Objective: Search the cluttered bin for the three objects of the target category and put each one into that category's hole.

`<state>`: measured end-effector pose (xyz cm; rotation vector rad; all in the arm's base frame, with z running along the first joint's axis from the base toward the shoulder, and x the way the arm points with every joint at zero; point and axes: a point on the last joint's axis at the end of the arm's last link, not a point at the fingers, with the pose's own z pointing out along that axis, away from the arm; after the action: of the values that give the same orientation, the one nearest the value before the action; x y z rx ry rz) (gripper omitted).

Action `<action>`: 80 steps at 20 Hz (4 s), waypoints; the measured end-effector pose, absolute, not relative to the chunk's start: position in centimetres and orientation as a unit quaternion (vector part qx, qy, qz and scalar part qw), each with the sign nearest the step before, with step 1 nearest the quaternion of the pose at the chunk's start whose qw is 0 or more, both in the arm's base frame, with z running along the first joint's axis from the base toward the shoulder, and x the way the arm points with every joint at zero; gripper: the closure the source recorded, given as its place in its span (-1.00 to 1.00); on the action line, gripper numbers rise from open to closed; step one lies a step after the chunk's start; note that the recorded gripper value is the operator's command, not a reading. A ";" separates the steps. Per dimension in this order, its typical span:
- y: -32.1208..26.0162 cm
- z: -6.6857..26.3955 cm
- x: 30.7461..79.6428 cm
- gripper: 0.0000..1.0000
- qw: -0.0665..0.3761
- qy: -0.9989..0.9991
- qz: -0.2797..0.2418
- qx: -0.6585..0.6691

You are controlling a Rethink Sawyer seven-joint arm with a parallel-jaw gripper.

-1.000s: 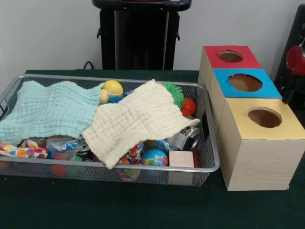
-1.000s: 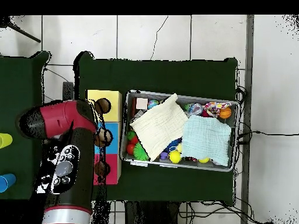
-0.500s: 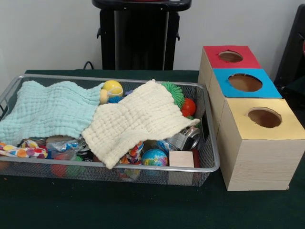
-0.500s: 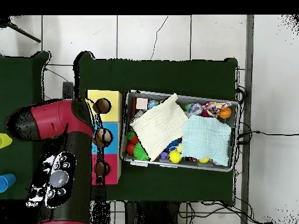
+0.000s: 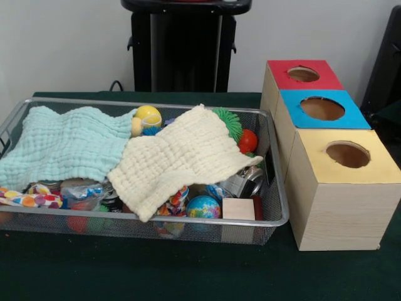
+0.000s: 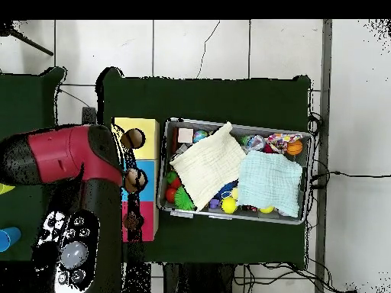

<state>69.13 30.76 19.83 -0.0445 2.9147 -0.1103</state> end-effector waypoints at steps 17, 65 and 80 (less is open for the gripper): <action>22.4 20.0 68.7 -1.00 0.096 0.994 -0.033 0.045; 8.1 13.3 63.4 -1.00 0.071 0.994 -0.043 0.069; -0.2 11.1 59.7 -1.00 0.059 0.992 -0.041 0.099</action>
<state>59.71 -0.25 11.14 0.3011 3.0066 -0.1257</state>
